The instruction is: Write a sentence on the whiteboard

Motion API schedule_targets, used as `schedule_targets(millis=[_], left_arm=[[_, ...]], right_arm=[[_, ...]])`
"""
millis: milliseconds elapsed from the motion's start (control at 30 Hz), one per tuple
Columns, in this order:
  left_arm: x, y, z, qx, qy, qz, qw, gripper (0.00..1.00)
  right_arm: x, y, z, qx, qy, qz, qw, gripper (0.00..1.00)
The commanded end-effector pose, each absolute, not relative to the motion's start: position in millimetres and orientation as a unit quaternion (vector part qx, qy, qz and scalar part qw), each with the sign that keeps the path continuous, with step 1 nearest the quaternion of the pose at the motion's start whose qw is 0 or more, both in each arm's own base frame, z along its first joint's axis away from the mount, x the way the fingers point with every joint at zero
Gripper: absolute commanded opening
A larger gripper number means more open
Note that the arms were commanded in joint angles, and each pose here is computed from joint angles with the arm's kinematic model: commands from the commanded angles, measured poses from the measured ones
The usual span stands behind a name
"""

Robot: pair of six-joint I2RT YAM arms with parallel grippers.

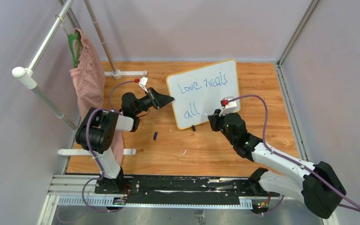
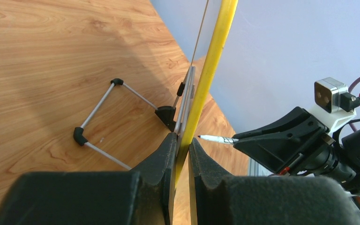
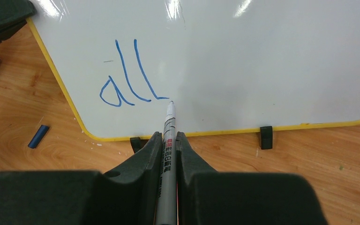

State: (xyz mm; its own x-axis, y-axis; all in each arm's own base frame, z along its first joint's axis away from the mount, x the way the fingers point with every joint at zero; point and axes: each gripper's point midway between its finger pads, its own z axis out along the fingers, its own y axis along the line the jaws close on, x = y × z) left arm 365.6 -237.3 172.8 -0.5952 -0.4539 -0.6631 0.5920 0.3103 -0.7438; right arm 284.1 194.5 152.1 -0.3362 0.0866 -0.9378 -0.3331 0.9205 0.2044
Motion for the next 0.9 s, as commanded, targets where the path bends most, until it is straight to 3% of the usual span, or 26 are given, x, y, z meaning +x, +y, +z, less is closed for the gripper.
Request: schedule_targets(millis=[0, 867], left_arm=[[361, -239, 170, 0.047, 0.679, -0.585, 0.440, 0.08], [361, -239, 174, 0.049, 0.676, -0.588, 0.441, 0.08]], right_arm=[[298, 201, 177, -0.055, 0.775, 0.202, 0.597, 0.00], [313, 203, 160, -0.041, 0.795, 0.196, 0.572, 0.00]])
